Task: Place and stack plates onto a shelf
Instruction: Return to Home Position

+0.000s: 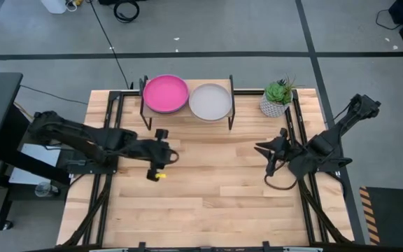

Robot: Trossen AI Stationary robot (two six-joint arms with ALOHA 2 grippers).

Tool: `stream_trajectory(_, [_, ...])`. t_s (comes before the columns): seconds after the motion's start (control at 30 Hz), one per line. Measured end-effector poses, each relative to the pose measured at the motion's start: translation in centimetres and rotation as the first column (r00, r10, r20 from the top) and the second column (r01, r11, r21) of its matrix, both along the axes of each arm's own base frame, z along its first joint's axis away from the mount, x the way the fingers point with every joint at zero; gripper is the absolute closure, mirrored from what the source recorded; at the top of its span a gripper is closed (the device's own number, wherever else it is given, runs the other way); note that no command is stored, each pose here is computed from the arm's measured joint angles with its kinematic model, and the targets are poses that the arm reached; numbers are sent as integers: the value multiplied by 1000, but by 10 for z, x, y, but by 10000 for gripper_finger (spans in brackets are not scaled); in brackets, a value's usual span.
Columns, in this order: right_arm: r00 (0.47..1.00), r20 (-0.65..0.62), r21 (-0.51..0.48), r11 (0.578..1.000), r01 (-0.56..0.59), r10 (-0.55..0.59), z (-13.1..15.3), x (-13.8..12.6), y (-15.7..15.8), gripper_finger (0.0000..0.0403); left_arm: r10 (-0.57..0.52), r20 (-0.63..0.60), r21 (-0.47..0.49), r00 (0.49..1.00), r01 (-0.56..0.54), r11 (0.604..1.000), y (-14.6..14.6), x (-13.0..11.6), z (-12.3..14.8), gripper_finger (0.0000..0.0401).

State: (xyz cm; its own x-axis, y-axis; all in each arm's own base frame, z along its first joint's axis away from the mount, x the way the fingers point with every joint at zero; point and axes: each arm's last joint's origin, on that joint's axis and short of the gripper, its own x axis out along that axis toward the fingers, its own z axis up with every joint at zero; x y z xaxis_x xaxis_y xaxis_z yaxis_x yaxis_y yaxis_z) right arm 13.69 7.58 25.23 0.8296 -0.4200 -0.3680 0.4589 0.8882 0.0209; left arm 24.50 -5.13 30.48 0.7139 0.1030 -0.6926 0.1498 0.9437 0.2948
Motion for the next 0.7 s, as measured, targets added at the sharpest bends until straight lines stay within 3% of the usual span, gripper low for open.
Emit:
stream_trajectory(0.33, [974, 182, 65, 987, -150, 136, -32, -9, -29, 380, 63, 289, -79, 955, -41, 996, 23, -52, -33, 260])
stream_trajectory(0.5, [969, 216, 60, 989, -137, 121, -44, -14, -47, 396, 89, 375, -118, 923, -47, 992, 29, -72, -46, 260])
stream_trajectory(0.7, [956, 272, 20, 992, -121, 112, -49, -24, -63, 384, 105, 486, -167, 867, -26, 986, 35, -101, -62, 260])
